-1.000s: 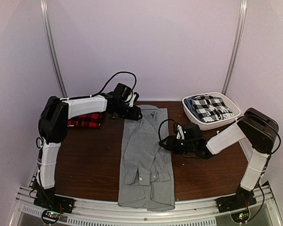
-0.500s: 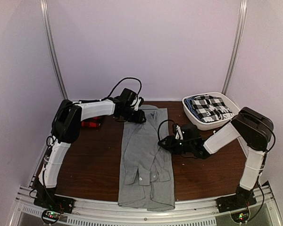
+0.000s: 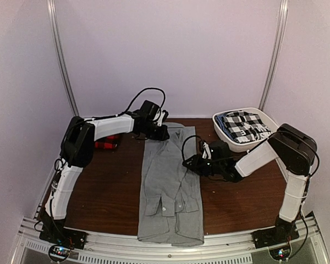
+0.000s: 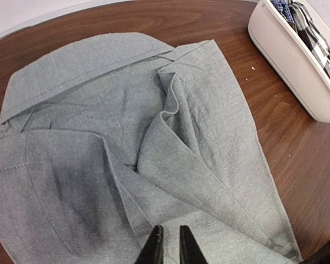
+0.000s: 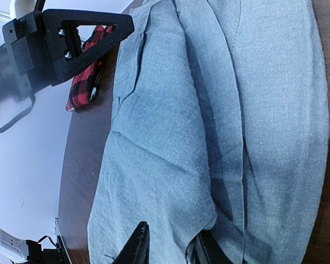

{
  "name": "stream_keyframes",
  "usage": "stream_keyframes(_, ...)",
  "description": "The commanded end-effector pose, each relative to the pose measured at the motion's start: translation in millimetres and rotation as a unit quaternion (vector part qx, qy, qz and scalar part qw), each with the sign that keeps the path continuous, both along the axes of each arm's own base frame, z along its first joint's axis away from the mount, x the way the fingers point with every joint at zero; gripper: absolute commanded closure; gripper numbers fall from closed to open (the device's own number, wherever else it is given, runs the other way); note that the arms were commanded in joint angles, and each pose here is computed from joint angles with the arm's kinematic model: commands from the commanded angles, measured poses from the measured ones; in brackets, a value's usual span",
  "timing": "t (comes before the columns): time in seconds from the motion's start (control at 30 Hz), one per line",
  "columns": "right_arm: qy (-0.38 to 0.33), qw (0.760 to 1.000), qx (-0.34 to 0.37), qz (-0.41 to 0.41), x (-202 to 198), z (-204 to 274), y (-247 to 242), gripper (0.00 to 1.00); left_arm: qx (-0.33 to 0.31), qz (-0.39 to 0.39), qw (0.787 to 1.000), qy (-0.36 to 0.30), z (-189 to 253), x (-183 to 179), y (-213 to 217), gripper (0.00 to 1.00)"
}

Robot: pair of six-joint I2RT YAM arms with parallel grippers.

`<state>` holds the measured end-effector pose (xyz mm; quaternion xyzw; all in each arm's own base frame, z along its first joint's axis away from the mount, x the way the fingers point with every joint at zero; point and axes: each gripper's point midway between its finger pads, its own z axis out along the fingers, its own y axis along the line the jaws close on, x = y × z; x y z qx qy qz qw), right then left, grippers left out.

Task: Fold and stack the long sleeve shirts
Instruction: Adjust the sleeve of the rectangle-folded shirt.

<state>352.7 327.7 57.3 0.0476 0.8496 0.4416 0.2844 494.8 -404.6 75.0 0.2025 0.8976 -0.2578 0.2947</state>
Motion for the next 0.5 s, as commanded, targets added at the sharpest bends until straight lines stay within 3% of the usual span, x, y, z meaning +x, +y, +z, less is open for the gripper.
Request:
stream_keyframes(0.0, -0.006, 1.000, 0.002, -0.004, 5, 3, -1, 0.74, 0.002, 0.016, 1.000, -0.010, 4, 14, 8, 0.79)
stream_keyframes(0.07, -0.005, 1.000, 0.000, -0.006, 4, 1, -2, 0.77, 0.004, 0.017, 1.000, -0.005, 0, 14, 10, 0.70)
stream_keyframes(0.17, -0.003, 1.000, -0.001, -0.006, 4, 0, -4, 0.79, 0.005, 0.015, 1.000, 0.010, -10, 10, 9, 0.66)
stream_keyframes(0.47, -0.003, 1.000, -0.002, -0.005, 3, 0, -4, 0.83, 0.000, 0.016, 0.999, 0.038, -33, 4, 6, 0.63)
